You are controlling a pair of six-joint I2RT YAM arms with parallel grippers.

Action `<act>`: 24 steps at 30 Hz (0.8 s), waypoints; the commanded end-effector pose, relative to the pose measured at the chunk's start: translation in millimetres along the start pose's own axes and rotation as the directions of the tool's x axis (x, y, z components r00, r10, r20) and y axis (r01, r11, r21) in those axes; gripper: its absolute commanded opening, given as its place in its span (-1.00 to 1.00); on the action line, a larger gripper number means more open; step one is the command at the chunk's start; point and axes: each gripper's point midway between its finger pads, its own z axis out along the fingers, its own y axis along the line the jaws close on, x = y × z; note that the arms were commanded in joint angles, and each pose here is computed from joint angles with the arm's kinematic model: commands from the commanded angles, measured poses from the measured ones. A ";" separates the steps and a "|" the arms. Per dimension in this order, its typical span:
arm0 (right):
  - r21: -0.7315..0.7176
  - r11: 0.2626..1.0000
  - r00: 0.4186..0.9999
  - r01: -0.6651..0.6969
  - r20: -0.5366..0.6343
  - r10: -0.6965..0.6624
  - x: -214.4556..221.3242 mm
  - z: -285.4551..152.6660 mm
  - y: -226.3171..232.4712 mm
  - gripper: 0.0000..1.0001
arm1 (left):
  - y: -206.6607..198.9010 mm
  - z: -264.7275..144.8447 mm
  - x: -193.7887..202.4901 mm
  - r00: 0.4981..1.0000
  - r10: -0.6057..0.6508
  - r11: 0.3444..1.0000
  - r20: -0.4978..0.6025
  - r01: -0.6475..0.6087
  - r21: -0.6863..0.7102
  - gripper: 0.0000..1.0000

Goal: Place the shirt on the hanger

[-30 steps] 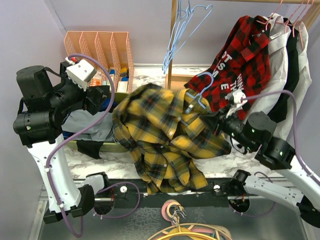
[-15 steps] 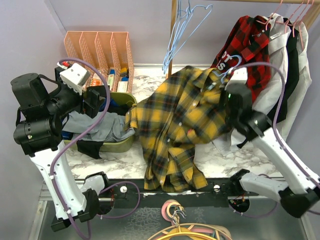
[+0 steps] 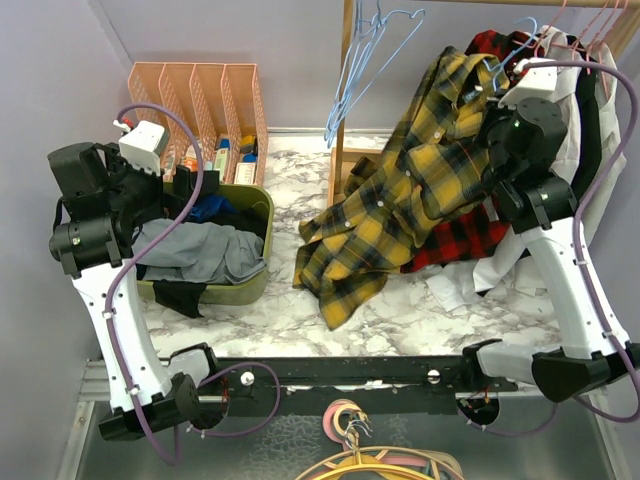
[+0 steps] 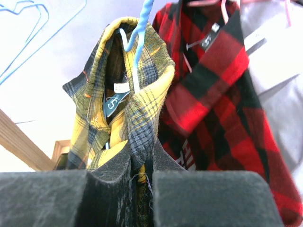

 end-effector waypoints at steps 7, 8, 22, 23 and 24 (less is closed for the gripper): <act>-0.005 0.999 0.970 0.053 0.237 -0.050 -75.8 21.3 7.0 -0.98 | 18.3 21.6 9.7 0.995 -0.099 0.994 -0.028 0.098 -0.046 0.98; -0.004 0.998 0.968 0.057 0.246 -0.054 -79.2 25.4 7.4 -0.98 | 28.0 22.7 6.5 0.990 -0.138 0.986 -0.016 0.136 -0.100 0.98; -0.105 0.994 0.959 0.028 0.283 0.003 -100.6 67.0 -6.7 -0.98 | 104.9 -10.7 -6.7 0.944 -0.311 0.768 0.112 0.319 -0.555 0.98; -0.114 0.993 0.960 0.028 0.281 0.005 -100.3 69.8 -6.7 -0.98 | 103.8 -9.4 -6.8 0.946 -0.307 0.776 0.107 0.314 -0.547 0.98; -0.124 0.992 0.960 0.029 0.279 0.007 -100.0 72.5 -6.6 -0.98 | 103.6 -8.4 -7.0 0.945 -0.309 0.778 0.106 0.316 -0.543 0.98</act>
